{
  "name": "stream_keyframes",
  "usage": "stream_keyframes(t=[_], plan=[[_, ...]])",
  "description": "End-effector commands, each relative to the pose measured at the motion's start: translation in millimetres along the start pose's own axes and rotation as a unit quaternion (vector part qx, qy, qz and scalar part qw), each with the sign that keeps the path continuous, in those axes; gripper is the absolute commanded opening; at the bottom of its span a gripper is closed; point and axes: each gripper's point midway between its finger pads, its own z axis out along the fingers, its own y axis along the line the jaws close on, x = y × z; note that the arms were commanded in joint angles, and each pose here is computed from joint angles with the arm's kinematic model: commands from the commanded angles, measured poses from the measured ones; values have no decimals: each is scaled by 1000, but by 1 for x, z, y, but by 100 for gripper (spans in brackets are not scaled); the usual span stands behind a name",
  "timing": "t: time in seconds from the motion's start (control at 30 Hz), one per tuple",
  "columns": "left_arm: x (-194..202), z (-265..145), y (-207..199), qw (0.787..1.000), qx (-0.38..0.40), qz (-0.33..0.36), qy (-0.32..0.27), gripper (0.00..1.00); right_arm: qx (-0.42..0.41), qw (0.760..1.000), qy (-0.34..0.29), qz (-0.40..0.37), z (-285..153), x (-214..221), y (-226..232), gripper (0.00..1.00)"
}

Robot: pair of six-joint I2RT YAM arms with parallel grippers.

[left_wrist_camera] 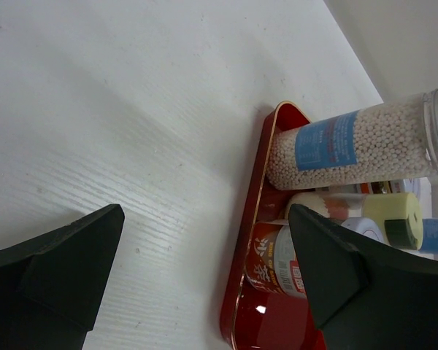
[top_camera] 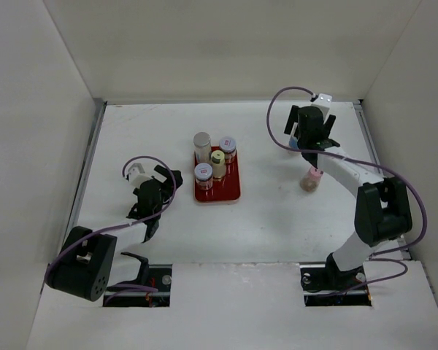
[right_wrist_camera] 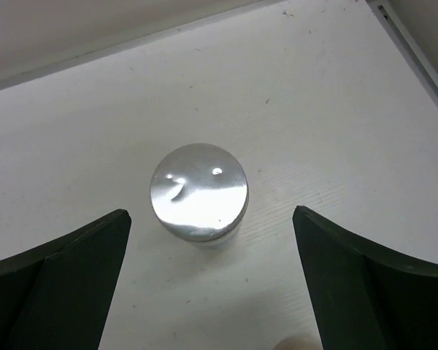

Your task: Organize the condiment bottles

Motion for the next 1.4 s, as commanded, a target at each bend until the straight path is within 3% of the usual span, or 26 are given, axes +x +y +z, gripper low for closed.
stream_keyframes(t=[0.0,0.2,0.47,0.57,0.87,1.37], plan=[[-8,3,-18,999,28,-11,-12,100,-21,1000,-8,9,13,-21,12,100],[-11,3,-15,1000,24,-12,-16,100,-28,999,13,10,46,-13,17,100],[-12,3,-17,999,28,-13,-18,100,-28,999,22,13,49,-9,18,53],[-12,3,-16,999,25,-12,-18,100,-35,999,0,25,26,-23,23,44],[-10,3,-20,999,32,-13,-12,100,-178,983,-47,31,-77,-49,110,44],[-14,0,-21,999,35,-16,-20,100,-349,937,0,-38,-203,28,233,45]])
